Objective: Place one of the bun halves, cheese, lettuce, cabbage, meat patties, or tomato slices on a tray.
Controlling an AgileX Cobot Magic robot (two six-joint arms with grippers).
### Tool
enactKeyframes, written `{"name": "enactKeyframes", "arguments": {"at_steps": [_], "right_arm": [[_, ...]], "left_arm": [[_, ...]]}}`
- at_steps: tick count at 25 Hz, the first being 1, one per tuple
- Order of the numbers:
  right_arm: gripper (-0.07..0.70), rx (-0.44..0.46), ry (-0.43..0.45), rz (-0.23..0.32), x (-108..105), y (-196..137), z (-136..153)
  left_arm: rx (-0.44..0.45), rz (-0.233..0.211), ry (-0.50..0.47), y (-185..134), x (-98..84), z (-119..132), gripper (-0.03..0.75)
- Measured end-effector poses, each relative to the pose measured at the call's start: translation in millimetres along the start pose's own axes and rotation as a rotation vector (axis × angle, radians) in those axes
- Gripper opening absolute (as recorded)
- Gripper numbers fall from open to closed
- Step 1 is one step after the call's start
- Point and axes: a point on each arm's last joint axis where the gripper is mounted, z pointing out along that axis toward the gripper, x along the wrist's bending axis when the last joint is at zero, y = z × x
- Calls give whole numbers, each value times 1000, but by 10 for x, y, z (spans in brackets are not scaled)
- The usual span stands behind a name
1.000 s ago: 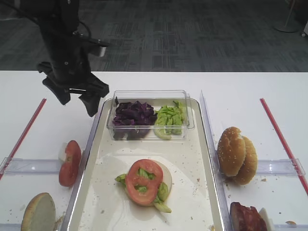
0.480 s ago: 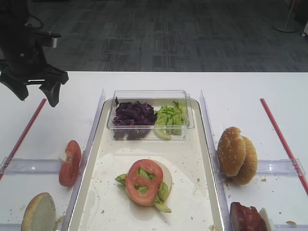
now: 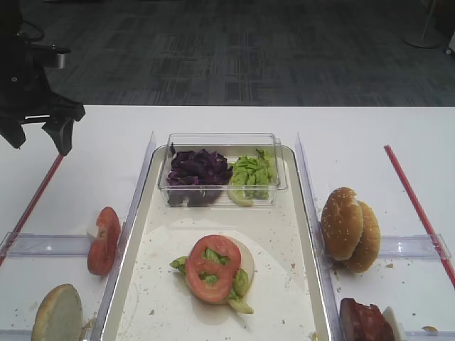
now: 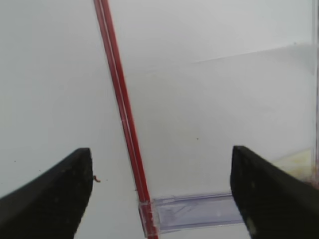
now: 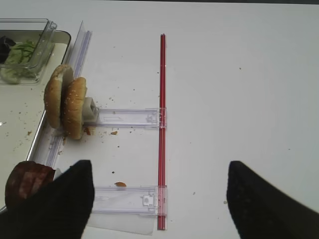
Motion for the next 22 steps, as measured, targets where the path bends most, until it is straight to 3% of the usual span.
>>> {"name": "enactKeyframes", "arguments": {"at_steps": [11, 22], "right_arm": [[571, 0, 0, 0, 0, 0, 0], [571, 0, 0, 2, 0, 0, 0]], "left_arm": [[4, 4, -60, -27, -56, 0, 525], [55, 13, -71, -579, -94, -173, 525]]}}
